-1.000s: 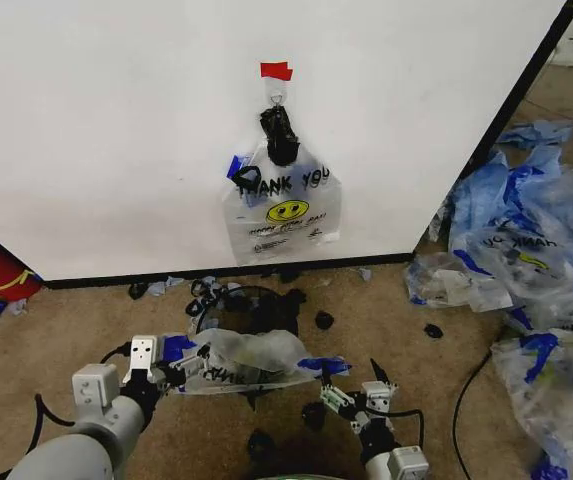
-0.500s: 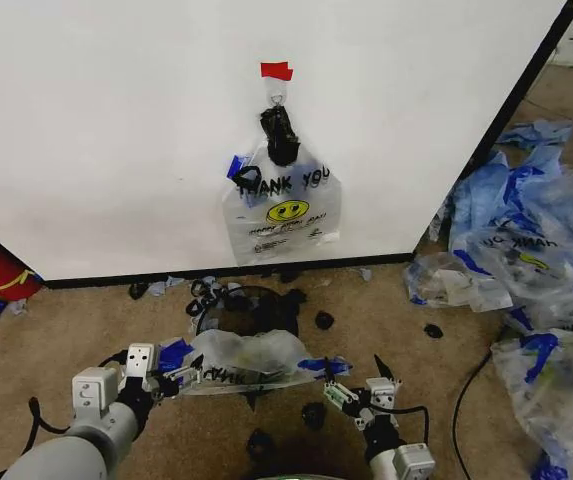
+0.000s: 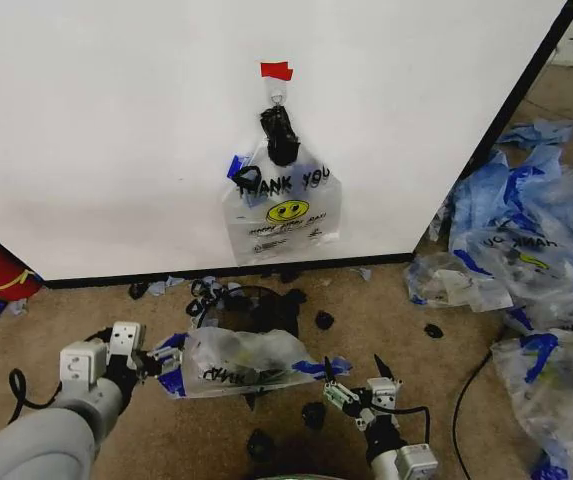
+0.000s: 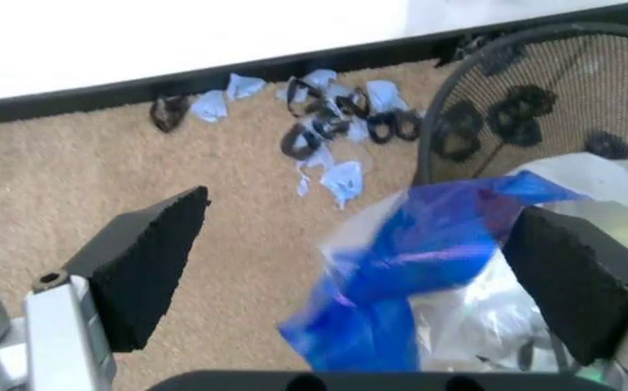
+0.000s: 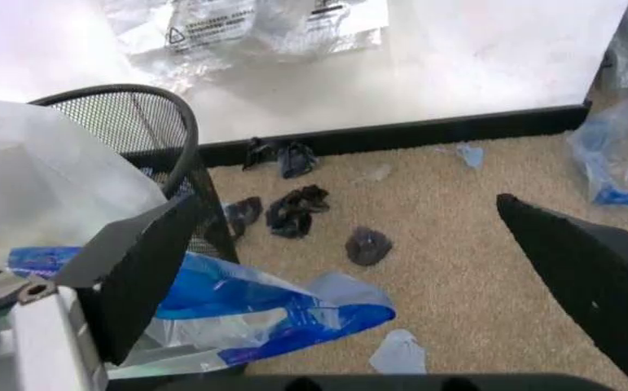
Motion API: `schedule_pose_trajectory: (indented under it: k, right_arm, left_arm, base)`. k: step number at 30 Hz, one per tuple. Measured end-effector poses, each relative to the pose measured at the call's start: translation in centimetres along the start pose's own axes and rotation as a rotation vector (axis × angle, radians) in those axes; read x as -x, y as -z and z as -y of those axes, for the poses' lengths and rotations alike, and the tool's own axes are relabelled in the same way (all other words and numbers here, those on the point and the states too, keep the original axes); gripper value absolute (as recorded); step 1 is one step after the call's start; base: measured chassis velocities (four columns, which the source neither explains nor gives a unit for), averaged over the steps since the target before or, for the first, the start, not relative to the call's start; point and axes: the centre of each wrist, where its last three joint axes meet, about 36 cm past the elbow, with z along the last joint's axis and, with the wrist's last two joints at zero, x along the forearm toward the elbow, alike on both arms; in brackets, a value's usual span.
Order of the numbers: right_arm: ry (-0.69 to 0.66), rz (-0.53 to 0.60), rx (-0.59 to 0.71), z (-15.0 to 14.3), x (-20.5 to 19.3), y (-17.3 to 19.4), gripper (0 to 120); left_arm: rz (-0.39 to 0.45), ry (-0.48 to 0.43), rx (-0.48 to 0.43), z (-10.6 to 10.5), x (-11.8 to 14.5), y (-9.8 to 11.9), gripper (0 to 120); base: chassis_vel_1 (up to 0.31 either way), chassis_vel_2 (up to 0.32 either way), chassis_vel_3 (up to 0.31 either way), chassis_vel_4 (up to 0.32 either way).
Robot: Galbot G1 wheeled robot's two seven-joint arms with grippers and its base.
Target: Pick up the garbage bag from the wall and place it over the trash bin.
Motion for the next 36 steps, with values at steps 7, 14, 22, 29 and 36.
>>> schedule_pose_trajectory:
  k: [7,14,22,29,36]
  right_arm:
    - [0.002,0.006,-0.006,0.1,0.1,-0.1,100]
    - [0.002,0.009,-0.005,-0.1,0.1,-0.4,100]
    - [-0.003,0.016,-0.003,-0.1,0.2,-0.2,100]
    - [-0.012,0.024,-0.008,0.2,0.5,-0.2,100]
    - [-0.021,0.026,0.001,-0.1,1.3,-0.3,100]
  left_arm:
    - [-0.001,0.046,0.017,-0.2,0.0,1.1,96]
    - [0.040,0.046,0.015,-0.3,0.0,2.1,96]
    - [0.012,0.042,-0.009,-0.2,0.1,1.8,96]
    - [0.068,-0.029,-0.003,-0.1,0.1,1.2,95]
    - [0.098,-0.026,-0.001,-0.1,0.1,1.6,95]
  base:
    - [0.000,0.000,0.000,0.000]
    - [0.000,0.000,0.000,0.000]
    - [0.000,0.000,0.000,0.000]
    - [0.000,0.000,0.000,0.000]
    - [0.000,0.000,0.000,0.000]
